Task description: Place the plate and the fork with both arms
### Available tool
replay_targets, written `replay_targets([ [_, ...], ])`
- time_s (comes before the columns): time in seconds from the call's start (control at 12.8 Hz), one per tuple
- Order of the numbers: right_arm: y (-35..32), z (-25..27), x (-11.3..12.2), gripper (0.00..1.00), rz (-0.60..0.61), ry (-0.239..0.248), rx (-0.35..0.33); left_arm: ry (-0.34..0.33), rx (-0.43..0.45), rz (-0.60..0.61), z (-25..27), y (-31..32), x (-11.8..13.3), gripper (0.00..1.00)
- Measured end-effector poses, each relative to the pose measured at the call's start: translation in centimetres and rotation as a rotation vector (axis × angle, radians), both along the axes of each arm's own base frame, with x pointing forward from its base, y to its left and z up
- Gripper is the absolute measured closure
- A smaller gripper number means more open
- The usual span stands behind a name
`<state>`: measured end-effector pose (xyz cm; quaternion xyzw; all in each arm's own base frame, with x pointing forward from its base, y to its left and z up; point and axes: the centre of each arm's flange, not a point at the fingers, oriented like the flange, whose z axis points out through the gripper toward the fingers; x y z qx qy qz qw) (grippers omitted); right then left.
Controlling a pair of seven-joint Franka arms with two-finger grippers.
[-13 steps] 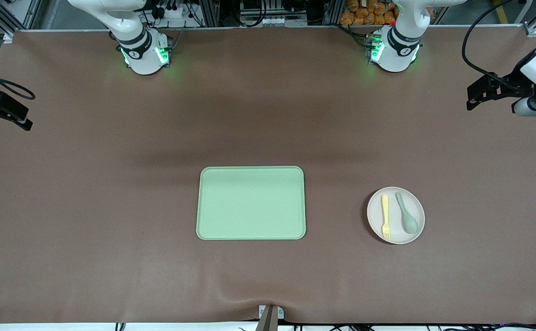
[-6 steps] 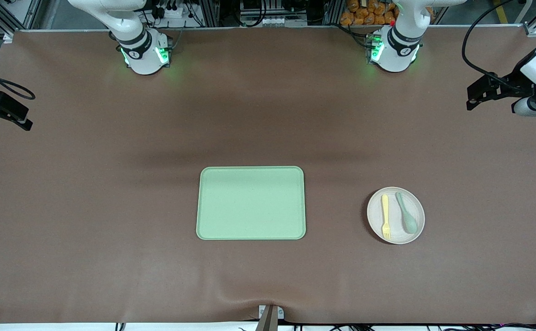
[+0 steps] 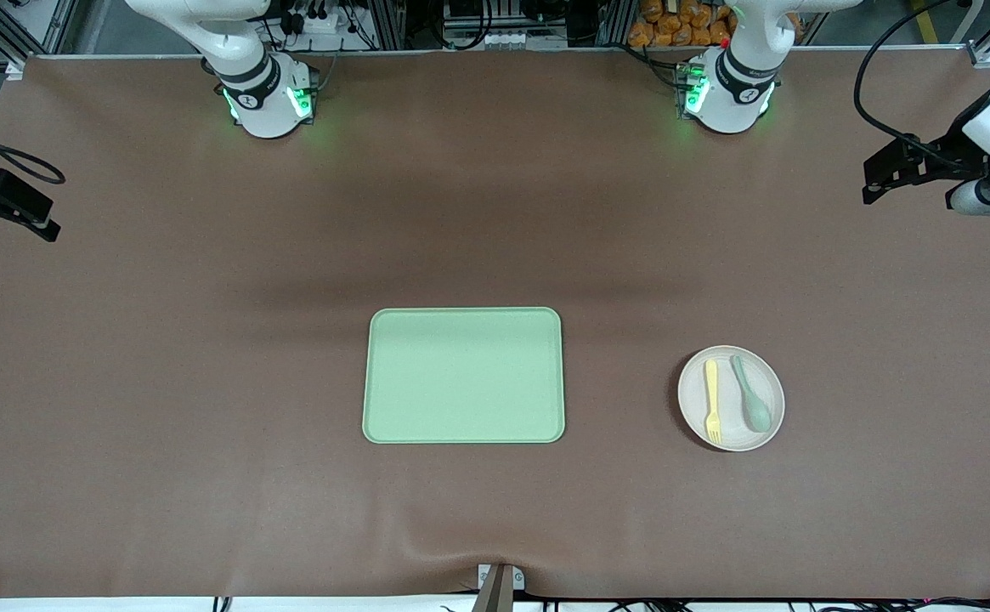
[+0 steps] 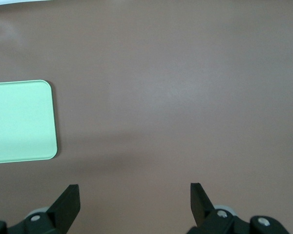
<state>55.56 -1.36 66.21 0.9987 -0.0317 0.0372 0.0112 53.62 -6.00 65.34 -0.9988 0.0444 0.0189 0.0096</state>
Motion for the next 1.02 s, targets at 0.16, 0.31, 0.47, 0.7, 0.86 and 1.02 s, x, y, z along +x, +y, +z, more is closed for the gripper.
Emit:
replay_targets([
  [0.16,0.0,0.0,0.0,0.00,0.000,0.000,0.000,0.001,0.000,0.000,-0.1,0.0,0.0,0.00],
  [0.31,0.0,0.0,0.0,0.00,0.000,0.000,0.000,0.002,0.000,0.001,-0.1,0.0,0.0,0.00],
  [0.47,0.0,0.0,0.0,0.00,0.000,0.000,0.000,0.005,0.001,0.003,-0.2,0.1,0.0,0.00],
  [0.7,0.0,0.0,0.0,0.00,0.000,0.000,0.000,0.009,0.001,0.005,-0.4,0.3,0.1,0.00],
  [0.86,0.0,0.0,0.0,0.00,0.000,0.000,0.000,0.013,0.001,0.007,-0.6,0.3,0.2,0.00],
  [1.02,0.0,0.0,0.0,0.00,0.000,0.000,0.000,0.034,0.002,0.014,-1.7,0.6,0.6,0.00],
])
